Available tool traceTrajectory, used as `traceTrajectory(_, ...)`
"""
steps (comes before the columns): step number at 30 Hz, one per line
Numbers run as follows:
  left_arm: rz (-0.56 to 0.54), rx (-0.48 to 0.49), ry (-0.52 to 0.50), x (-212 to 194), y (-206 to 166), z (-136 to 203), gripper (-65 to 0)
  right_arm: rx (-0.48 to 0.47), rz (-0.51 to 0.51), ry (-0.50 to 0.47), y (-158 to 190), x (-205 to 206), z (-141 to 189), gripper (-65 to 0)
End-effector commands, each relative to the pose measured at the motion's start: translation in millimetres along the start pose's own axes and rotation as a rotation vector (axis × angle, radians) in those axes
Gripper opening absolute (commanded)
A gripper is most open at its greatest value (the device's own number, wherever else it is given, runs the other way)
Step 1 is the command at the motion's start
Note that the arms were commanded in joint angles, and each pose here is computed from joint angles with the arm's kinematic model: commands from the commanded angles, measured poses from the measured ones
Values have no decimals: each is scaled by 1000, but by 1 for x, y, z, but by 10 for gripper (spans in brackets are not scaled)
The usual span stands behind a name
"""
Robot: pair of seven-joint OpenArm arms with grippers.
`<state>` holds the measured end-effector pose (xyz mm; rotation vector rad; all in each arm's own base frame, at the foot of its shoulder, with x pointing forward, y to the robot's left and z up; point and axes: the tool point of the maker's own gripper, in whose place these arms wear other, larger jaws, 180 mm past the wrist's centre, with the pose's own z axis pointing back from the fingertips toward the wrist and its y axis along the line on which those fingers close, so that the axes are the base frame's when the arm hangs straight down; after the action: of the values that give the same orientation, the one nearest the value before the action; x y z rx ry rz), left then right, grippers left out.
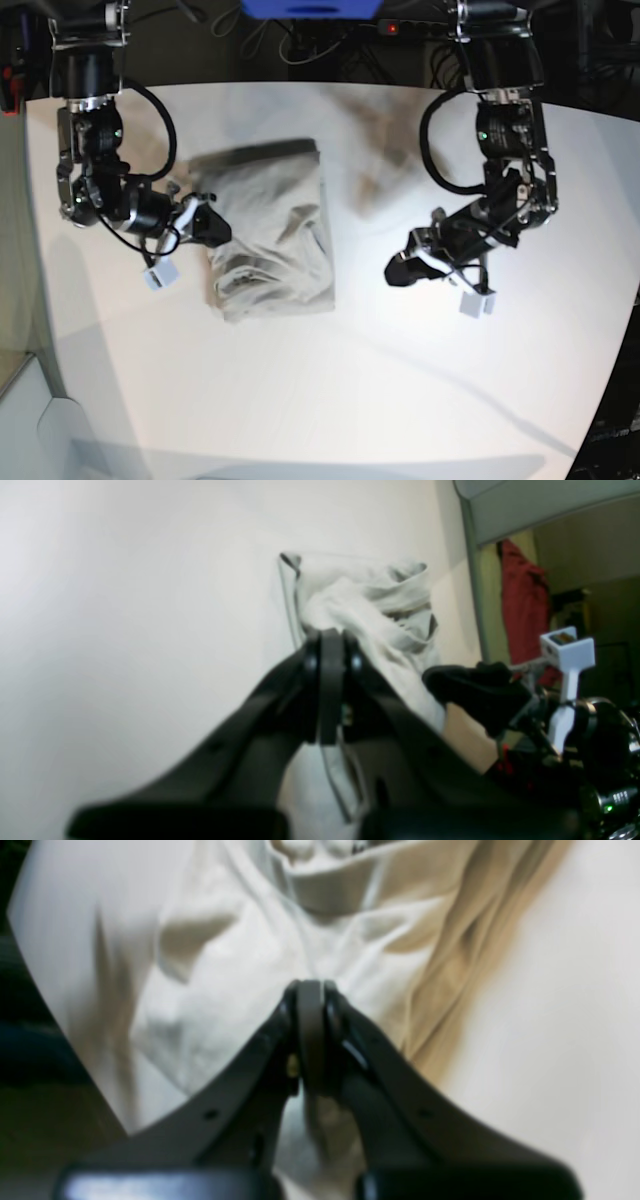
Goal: Layout the t-shirt on the table in an organized manner, then fold the t-shirt properly
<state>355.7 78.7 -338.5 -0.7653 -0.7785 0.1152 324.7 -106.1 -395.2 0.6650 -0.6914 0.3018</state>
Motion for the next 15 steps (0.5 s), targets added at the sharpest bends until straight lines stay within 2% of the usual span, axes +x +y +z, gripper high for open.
traceTrajectory(1,-24,-27,-51,17,-9,4,-649,4,9,-28,-2,8,3,-650)
traceTrajectory(4,-46,-7,-49,17,-4,13,-649,2,0,-22,-4,5,3,-650)
traceTrajectory(7,-55,3,-45,16,0,16,-649,3,37,-47,2,16,7,-650)
traceTrajectory(11,-72,11,-75,21,-3,29,-649,5,172,-82,27,42,24,-650)
traceTrajectory(15,-104,6,-113,27,-13,40,-649,-44,281,-80,39,53,51,-650)
